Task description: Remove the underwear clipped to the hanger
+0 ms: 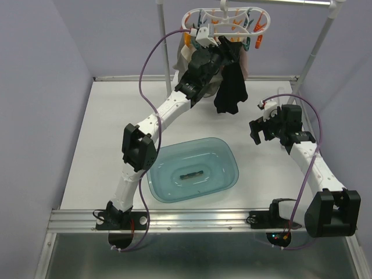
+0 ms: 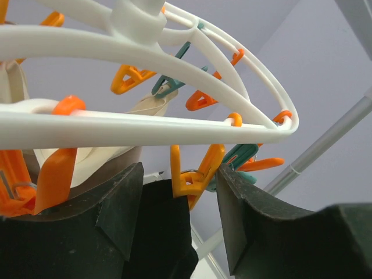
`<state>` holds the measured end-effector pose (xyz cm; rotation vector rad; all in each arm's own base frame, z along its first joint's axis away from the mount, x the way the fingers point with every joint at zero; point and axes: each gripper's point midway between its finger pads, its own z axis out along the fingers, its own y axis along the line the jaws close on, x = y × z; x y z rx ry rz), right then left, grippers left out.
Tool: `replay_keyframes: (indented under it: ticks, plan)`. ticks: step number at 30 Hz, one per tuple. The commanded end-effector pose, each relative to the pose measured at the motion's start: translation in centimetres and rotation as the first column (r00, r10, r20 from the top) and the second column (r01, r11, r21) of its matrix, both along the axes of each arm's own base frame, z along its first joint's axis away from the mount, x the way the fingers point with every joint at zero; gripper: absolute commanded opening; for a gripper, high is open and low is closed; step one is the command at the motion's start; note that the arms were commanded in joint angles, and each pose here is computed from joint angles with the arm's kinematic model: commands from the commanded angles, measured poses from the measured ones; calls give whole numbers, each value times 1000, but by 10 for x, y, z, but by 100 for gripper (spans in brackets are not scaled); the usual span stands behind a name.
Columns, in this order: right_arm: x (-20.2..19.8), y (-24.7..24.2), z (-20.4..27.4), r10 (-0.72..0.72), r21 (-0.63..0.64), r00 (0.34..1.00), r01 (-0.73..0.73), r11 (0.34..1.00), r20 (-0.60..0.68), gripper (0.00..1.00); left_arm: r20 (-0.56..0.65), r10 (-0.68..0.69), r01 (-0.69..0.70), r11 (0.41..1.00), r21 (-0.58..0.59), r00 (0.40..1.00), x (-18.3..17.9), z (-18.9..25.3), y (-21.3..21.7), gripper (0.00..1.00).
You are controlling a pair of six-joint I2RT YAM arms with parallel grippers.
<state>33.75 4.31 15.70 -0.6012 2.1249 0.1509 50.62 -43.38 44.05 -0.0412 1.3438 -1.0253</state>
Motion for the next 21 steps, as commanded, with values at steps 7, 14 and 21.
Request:
replay_keyframes:
  ticks: [7, 14, 21]
  plan:
    - [3, -1, 8, 8, -6, 998, -8, 1000, 55, 100, 154, 46, -29, 993, -111, 987, -10, 69, 20, 54]
    - [3, 0, 9, 12, -5, 998, -12, 1000, 57, 100, 173, 53, -31, 991, -128, 983, -10, 76, 21, 47]
    - [3, 0, 9, 12, -5, 998, -12, 1000, 57, 100, 202, 32, -8, 993, -120, 979, -17, 83, 20, 4]
